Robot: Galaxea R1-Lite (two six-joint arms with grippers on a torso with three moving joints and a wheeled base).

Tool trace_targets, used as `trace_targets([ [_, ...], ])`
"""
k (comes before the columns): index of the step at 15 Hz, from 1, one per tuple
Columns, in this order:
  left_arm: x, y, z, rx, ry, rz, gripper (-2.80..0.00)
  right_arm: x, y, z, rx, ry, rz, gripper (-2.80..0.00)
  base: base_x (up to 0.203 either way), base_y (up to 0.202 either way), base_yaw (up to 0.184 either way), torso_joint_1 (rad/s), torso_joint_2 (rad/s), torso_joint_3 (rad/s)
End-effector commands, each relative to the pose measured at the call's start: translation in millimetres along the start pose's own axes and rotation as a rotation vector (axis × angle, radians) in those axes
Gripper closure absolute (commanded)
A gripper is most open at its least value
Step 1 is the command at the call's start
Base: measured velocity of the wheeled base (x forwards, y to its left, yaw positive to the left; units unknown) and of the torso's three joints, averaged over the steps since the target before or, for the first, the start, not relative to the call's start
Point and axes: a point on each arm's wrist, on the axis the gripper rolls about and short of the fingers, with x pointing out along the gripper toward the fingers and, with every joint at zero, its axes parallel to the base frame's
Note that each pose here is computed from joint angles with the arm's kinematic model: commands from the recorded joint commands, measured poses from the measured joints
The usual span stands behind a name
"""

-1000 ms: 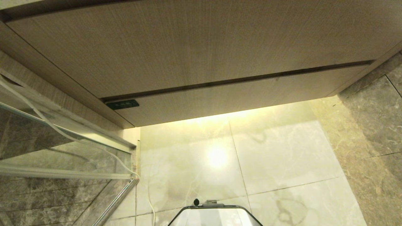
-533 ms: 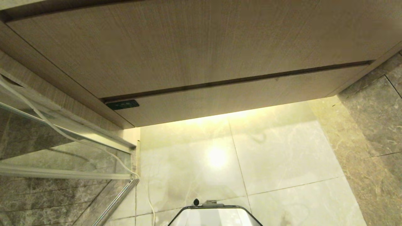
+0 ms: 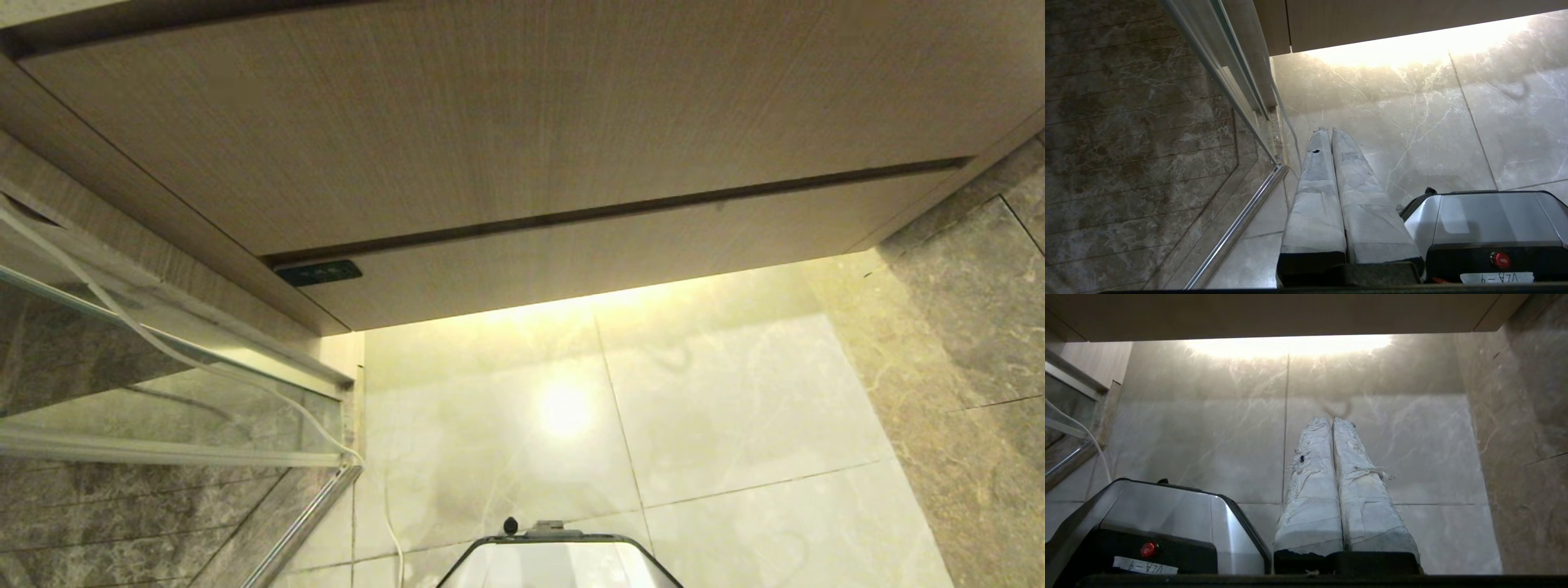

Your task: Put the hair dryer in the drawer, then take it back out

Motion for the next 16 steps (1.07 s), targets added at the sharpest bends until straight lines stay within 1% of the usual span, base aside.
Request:
trace_targets([
  [1, 0.1, 0.0, -0.2, 0.000, 0.000, 0.000, 0.00, -2.3, 1.0, -13.9, 0.009, -0.007, 0.010, 0.00, 0.000, 0.000, 0.000, 0.000, 0.00, 0.000],
  [5, 0.0, 0.0, 0.2, 0.001, -0.002, -0.001, 0.00, -2.3, 1.0, -14.0, 0.022, -0.006, 0.012, 0.00, 0.000, 0.000, 0.000, 0.000, 0.00, 0.000],
  [16, 0.1, 0.0, -0.3, 0.001, 0.000, 0.000, 0.00, -2.3, 1.0, -14.1, 0.016, -0.006, 0.013, 0.00, 0.000, 0.000, 0.000, 0.000, 0.00, 0.000],
])
